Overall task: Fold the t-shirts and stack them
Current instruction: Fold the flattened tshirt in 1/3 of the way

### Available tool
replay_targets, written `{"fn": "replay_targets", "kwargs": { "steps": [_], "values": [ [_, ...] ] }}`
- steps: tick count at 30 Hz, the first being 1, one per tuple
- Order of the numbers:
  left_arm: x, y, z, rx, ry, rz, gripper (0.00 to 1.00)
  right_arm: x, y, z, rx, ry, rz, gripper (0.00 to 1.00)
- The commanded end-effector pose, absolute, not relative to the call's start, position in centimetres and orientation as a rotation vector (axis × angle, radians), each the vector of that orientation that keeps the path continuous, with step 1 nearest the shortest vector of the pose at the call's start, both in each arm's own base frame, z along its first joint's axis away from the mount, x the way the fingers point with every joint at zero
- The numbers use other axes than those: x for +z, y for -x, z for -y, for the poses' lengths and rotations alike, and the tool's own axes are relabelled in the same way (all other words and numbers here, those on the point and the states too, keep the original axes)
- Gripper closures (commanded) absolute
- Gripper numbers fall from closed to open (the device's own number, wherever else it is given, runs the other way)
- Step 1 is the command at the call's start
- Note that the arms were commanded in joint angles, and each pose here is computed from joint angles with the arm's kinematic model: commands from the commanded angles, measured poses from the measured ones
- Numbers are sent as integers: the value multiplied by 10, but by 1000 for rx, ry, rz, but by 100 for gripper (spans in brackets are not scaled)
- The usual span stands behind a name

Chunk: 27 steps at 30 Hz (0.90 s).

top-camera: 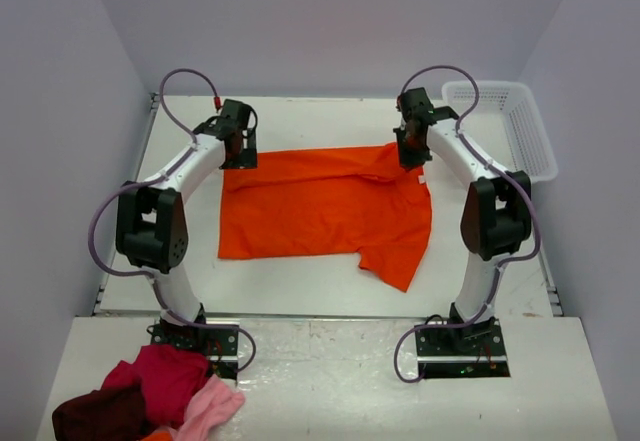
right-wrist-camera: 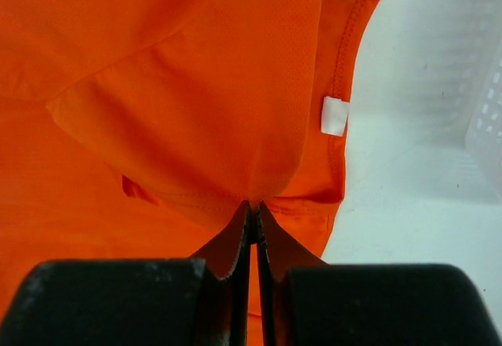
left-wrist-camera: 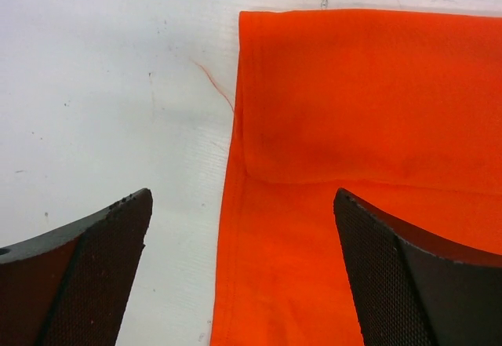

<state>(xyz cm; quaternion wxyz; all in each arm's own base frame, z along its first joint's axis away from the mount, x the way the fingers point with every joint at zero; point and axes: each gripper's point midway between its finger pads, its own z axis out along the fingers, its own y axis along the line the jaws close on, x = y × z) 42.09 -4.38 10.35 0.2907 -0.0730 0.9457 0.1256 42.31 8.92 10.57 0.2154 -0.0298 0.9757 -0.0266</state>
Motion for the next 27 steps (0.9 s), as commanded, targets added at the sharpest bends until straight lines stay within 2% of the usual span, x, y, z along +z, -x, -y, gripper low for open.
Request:
{"fn": "replay_targets", "kwargs": {
  "steps": [1,2,4,5,11,12,13,14,15,16,17,20,25,27],
  "values": [
    [128,-426,42,320,228,-2454,2,125,-412,-85,-81,38,-2661,96],
    [129,-427,43,312,217,-2454,2,123,-410,-88,-57,36,-2665,75],
    [130,-430,44,312,203,-2456,1,117,-404,-89,-44,15,-2677,5],
    [137,-434,46,297,200,-2444,1,117,-403,-90,-47,10,-2668,1],
    [150,-448,58,221,192,-2402,3,145,-417,-88,-83,-22,-2549,1],
    [146,-450,63,191,171,-2414,7,157,-426,-90,-69,-33,-2521,8],
    [145,-453,66,174,161,-2418,11,159,-429,-95,-47,-33,-2526,36],
    [130,-455,73,145,139,-2462,27,153,-435,-101,-16,-24,-2545,64],
    [124,-456,77,122,135,-2482,45,161,-445,-109,32,-39,-2521,100],
    [119,-458,80,100,131,-2495,66,160,-448,-117,79,-25,-2526,100],
    [104,-459,87,58,120,-2534,100,150,-451,-127,129,-1,-2558,100],
    [91,-466,99,-52,125,-2567,100,149,-463,-141,204,5,-2556,100],
    [88,-479,84,22,157,-2580,100,141,-452,-161,370,47,-2549,100],
    [86,-480,80,38,160,-2584,100,136,-452,-158,355,32,-2564,100]
  ]
}}
